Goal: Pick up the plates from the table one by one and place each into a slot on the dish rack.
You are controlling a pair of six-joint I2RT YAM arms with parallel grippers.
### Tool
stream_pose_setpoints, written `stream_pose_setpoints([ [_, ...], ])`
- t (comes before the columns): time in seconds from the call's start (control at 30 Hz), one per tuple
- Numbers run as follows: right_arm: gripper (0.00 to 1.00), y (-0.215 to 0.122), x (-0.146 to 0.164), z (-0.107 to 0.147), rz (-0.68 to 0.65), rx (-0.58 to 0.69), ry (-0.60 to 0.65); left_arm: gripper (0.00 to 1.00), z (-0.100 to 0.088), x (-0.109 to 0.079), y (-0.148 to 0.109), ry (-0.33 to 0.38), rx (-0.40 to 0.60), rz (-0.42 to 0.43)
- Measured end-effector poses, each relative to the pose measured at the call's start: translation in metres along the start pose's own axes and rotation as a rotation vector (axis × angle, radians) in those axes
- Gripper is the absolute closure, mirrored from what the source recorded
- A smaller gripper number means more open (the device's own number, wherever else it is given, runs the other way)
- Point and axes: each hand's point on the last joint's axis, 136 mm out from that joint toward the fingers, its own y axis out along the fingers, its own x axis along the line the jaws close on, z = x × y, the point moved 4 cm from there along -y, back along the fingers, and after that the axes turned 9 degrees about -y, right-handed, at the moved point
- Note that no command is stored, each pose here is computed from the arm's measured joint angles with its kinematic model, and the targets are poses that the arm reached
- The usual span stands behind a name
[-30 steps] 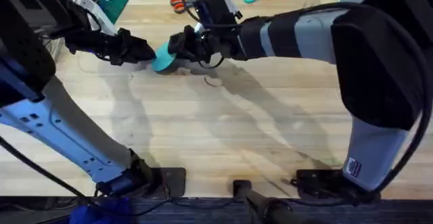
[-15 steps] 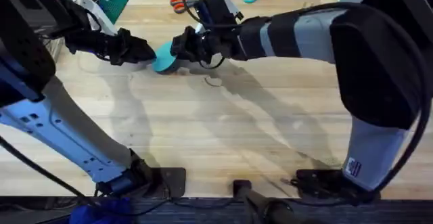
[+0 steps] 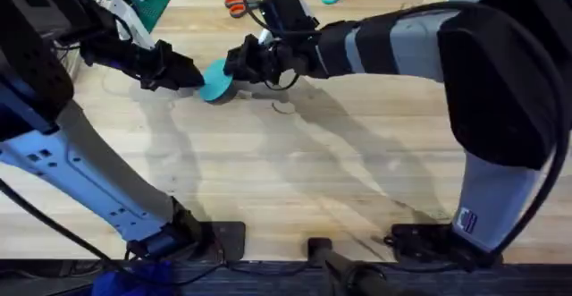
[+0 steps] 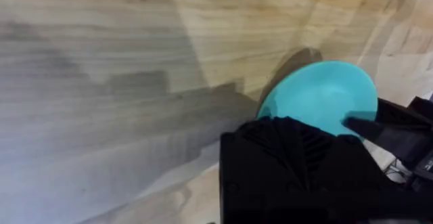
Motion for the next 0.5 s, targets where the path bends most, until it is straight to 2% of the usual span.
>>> stream_pose_setpoints([
  [0.2, 0.97, -0.005, -0.001, -0.003, -0.041, 0.035, 0.0, 0.96, 0.001, -0.015, -0.02, 0.022, -0.01, -0.016],
  [0.37, 0.97, -0.009, -0.001, -0.005, -0.068, 0.055, -0.021, 0.96, 0.006, -0.05, -0.062, 0.102, -0.099, -0.028],
  [0.5, 0.97, -0.011, -0.001, -0.005, -0.089, 0.07, -0.074, 0.96, 0.021, -0.082, -0.1, 0.183, -0.191, -0.037],
])
